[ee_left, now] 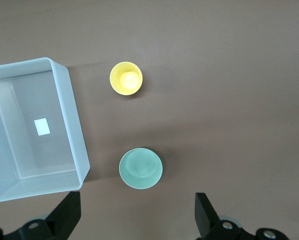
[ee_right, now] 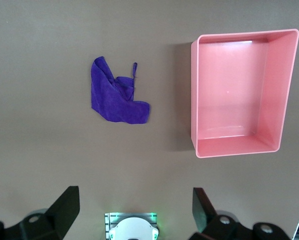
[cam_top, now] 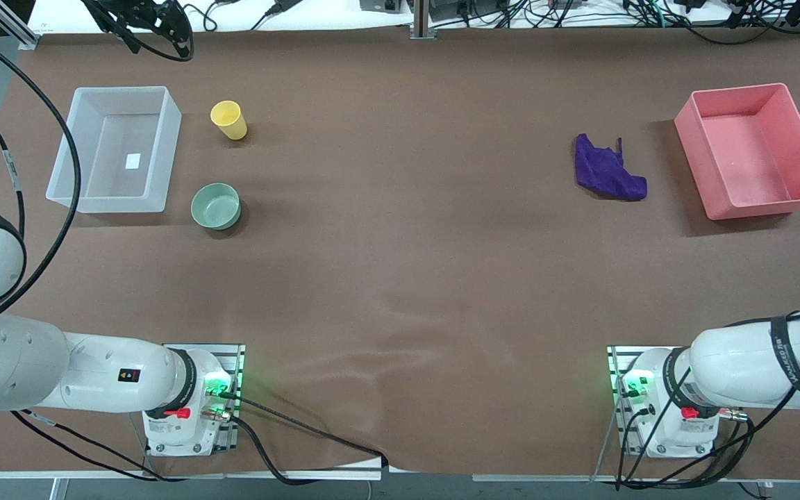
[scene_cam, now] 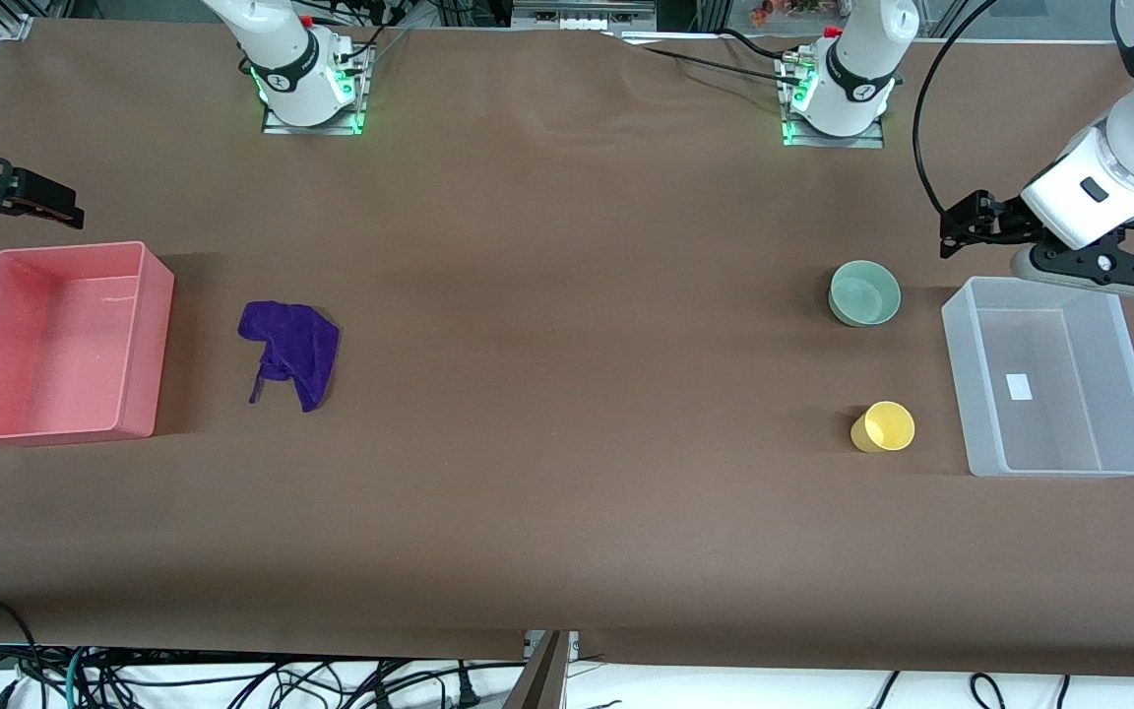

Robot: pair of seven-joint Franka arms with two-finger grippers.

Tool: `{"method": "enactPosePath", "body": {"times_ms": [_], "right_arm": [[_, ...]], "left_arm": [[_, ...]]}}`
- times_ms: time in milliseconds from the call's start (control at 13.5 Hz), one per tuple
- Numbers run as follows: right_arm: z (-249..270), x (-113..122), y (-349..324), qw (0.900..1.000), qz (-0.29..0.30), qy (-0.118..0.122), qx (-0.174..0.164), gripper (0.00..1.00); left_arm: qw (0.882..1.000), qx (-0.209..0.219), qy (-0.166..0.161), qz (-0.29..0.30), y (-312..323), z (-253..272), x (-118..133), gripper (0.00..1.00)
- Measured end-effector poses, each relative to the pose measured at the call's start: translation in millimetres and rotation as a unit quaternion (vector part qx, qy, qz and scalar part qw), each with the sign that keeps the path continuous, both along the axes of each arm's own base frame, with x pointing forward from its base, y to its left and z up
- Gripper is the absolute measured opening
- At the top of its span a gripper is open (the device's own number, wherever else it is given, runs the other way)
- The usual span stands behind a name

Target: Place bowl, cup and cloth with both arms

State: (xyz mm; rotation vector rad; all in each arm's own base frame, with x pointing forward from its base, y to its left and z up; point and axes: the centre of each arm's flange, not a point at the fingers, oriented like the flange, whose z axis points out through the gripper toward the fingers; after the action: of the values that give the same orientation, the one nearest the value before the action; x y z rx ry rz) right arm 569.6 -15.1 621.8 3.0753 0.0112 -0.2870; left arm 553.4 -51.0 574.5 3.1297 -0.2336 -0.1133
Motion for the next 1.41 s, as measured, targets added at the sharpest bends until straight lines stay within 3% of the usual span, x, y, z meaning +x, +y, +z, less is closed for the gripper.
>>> {"method": "enactPosePath", "body": {"times_ms": [669, 1189, 1412], "right_arm": [[0, 1, 4, 1.0, 0.004, -0.004, 0.002, 1.0], [-17, 17, 7, 1.0, 0.01, -0.011, 0.007, 1.0], [-35, 19, 11, 1.0, 0.015, 0.006, 0.009, 1.0]], "left_arm": [[1.0, 0.0, 0.0, -0.001, -1, 0, 0, 1.0], [1.0, 0.0, 0.0, 0.001, 0, 0, 0, 1.0], [1.0, 0.0, 0.0, 0.002, 1, 0, 0, 1.0]]}}
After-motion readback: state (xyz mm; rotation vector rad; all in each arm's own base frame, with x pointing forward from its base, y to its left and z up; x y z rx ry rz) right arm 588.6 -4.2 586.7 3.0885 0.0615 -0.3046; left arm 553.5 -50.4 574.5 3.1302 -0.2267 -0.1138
